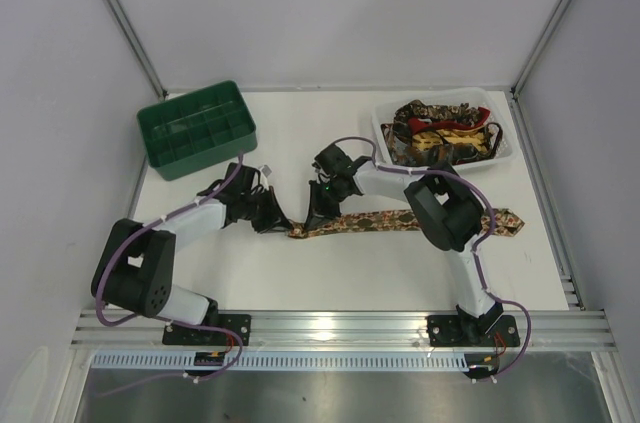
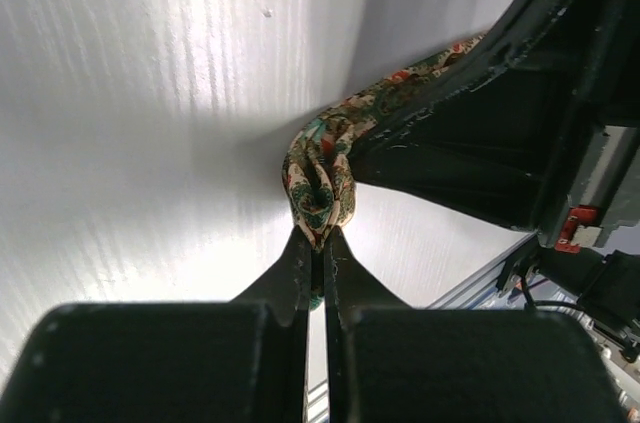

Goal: Roll the ties
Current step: Roll the tie

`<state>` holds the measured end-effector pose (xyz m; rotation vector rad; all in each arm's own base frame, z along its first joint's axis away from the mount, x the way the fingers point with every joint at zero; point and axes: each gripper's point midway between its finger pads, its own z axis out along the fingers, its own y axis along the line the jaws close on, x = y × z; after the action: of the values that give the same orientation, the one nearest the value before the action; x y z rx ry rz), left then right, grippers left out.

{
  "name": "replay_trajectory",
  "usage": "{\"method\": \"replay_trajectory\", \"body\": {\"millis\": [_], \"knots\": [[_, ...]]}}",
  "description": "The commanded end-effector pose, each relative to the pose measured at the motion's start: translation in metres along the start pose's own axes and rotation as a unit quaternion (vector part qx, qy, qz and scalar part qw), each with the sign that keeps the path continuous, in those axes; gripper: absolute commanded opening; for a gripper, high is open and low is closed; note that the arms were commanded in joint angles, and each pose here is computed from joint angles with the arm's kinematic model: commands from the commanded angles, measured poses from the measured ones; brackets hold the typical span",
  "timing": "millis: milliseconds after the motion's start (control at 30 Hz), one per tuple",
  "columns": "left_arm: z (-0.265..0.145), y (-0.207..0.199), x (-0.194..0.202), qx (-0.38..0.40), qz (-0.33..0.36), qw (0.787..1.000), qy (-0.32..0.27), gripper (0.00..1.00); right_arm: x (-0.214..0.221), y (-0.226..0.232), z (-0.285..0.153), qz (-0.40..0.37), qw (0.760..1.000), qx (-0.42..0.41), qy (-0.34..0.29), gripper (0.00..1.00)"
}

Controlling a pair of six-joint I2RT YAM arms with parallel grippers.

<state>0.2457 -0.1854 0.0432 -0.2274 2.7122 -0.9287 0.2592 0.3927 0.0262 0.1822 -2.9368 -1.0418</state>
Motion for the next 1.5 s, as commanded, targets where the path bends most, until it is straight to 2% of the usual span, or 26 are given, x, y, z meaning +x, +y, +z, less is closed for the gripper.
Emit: {"method": "replay_trajectory", "body": {"millis": [0,467,800,1100,1467], "knots": [[-0.009,-0.021,-0.001,0.008,0.002,1.0,-0.005,0.0,-0.004,0.009,0.009,-0.01,1.0,-0.011,-0.005,0.0],[-0.018,-0.061,-0.011,0.018,-0.018,1.0,-0.008,0.01,0.002,0.026,0.01,-0.015,0.999,-0.04,0.004,0.0],[-0.005,-0.047,-0.008,-0.036,-0.005,0.999,0.006,0.01,0.006,0.03,0.009,-0.019,0.998,-0.05,0.013,0.0],[-0.006,-0.033,-0.005,-0.068,0.002,0.998,0.012,0.0,-0.003,0.017,-0.009,-0.016,0.999,-0.03,-0.009,0.0],[0.006,-0.042,-0.008,-0.077,0.011,0.997,0.019,0.0,-0.01,0.018,-0.026,-0.009,0.999,-0.033,-0.031,0.0]]}}
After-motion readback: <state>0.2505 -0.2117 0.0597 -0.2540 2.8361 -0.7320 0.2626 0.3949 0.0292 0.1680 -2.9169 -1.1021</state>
